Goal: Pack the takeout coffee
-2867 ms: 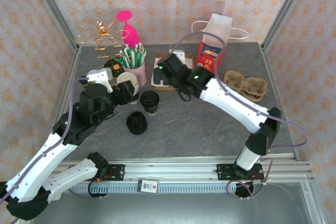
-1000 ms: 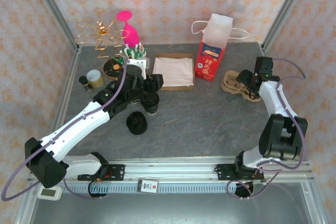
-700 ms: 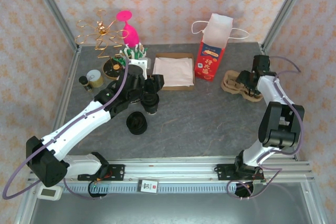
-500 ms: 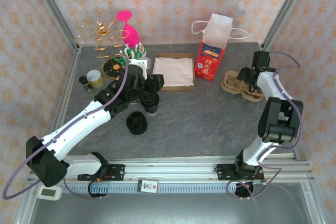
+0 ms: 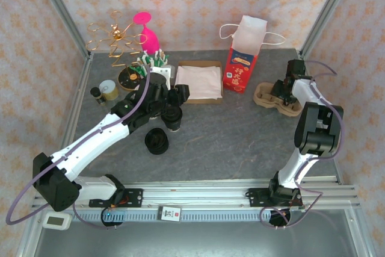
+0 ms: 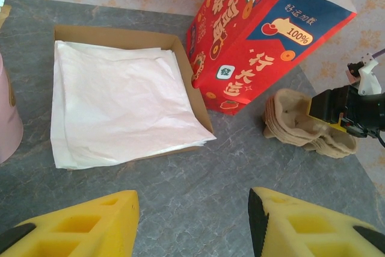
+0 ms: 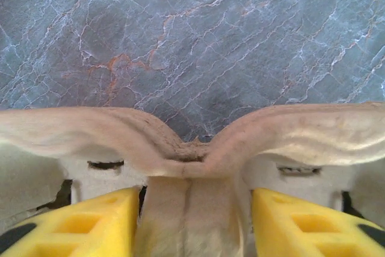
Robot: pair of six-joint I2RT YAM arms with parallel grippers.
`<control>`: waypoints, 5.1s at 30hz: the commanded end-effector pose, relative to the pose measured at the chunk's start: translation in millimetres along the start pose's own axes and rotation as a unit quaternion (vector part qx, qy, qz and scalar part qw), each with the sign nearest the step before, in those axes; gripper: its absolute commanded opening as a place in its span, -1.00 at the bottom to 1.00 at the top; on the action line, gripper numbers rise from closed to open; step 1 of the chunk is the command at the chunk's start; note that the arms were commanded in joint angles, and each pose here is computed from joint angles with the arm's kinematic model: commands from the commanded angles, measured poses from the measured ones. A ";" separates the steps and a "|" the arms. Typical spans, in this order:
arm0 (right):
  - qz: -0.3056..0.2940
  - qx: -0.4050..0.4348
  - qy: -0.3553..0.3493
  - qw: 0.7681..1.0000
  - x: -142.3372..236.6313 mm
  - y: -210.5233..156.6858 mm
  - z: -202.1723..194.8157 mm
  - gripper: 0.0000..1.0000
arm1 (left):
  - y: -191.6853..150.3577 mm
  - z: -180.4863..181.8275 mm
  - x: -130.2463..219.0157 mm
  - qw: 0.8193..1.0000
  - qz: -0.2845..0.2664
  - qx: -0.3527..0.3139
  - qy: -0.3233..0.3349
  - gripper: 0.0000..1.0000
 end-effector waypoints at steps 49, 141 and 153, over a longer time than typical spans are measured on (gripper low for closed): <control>-0.009 -0.031 -0.051 0.998 22.4 -6.9 3.9 -0.11 | 12.3 -1.1 1.6 1.000 -0.015 -0.008 0.000 0.08; 0.015 -0.030 -0.029 0.999 87.7 -98.6 23.2 -0.18 | -53.7 -103.3 -65.8 0.989 0.071 0.021 -0.128 0.03; 0.025 -0.014 -0.064 0.998 62.0 -105.6 19.8 -0.08 | -55.7 -98.5 -70.1 0.990 0.077 0.020 -0.118 0.04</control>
Point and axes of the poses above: each hand's point on the last joint's axis, 136 mm out from that joint toward the fingers, its own x axis back along the fingers, its own z axis along the line the jaws close on, y = z × x, the point moved 7 cm from there along x, back along the fingers, and after that the axes turned 12 degrees about -x, right-handed, at the moved point
